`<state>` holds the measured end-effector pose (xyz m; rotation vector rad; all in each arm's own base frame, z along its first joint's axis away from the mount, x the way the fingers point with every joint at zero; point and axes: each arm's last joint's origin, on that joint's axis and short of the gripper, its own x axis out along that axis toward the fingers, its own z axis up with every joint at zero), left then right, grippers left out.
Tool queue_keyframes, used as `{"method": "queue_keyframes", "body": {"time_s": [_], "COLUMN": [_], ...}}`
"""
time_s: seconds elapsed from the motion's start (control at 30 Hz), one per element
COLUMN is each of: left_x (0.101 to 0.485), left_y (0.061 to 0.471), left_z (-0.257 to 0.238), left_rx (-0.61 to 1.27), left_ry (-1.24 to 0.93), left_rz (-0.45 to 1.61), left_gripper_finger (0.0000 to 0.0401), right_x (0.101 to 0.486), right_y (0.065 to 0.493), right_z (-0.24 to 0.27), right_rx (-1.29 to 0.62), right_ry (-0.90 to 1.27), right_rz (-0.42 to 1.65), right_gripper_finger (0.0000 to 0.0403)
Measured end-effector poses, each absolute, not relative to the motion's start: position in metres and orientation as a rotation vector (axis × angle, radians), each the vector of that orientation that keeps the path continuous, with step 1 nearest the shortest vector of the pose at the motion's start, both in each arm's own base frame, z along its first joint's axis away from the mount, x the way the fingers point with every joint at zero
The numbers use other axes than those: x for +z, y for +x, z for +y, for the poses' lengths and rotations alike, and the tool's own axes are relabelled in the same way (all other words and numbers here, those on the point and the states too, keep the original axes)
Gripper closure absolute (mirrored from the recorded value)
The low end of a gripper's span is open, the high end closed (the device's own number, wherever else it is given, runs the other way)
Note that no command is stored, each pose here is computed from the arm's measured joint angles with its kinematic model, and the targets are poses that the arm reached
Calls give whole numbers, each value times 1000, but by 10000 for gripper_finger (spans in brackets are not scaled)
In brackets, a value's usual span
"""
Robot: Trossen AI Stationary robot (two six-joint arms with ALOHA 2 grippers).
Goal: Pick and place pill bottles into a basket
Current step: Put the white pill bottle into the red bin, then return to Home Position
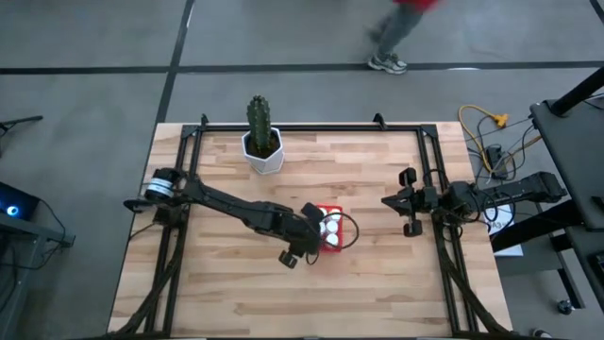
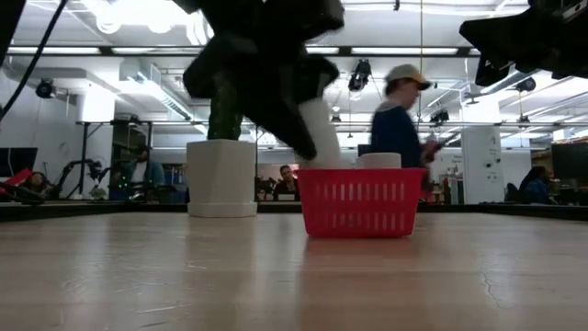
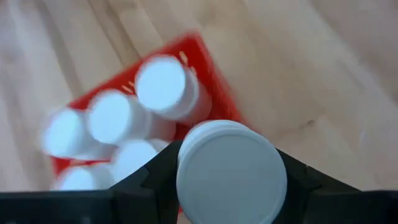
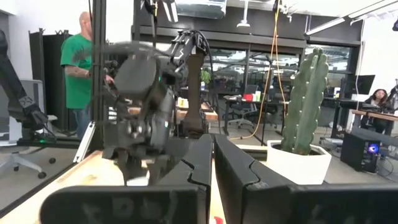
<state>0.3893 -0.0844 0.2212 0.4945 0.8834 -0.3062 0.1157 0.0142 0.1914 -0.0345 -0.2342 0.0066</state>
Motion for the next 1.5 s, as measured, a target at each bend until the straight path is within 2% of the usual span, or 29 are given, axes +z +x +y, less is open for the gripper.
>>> {"method": "queue_keyframes", "body": {"time_s": [0.13, 1.1, 1.17, 1.3, 1.5], "left_x": [207, 218, 218, 217, 217], "left_y": [394, 395, 395, 394, 394], "left_z": [-82, -81, -81, -81, -81], "left_rx": [-313, -298, -292, -287, -286], "left_ry": [507, 482, 470, 452, 450], "left_rz": [919, 898, 899, 907, 906], "left_gripper_finger": [245, 245, 233, 183, 177], "right_x": [191, 191, 191, 191, 191], "right_y": [116, 116, 116, 116, 116], "right_z": [14, 14, 14, 14, 14], "right_rx": [7, -9, -8, -8, -8], "right_ry": [-35, -34, -34, -34, -34], "right_rz": [-230, -228, -228, -228, -227], "right_gripper_finger": [394, 394, 394, 394, 394]}}
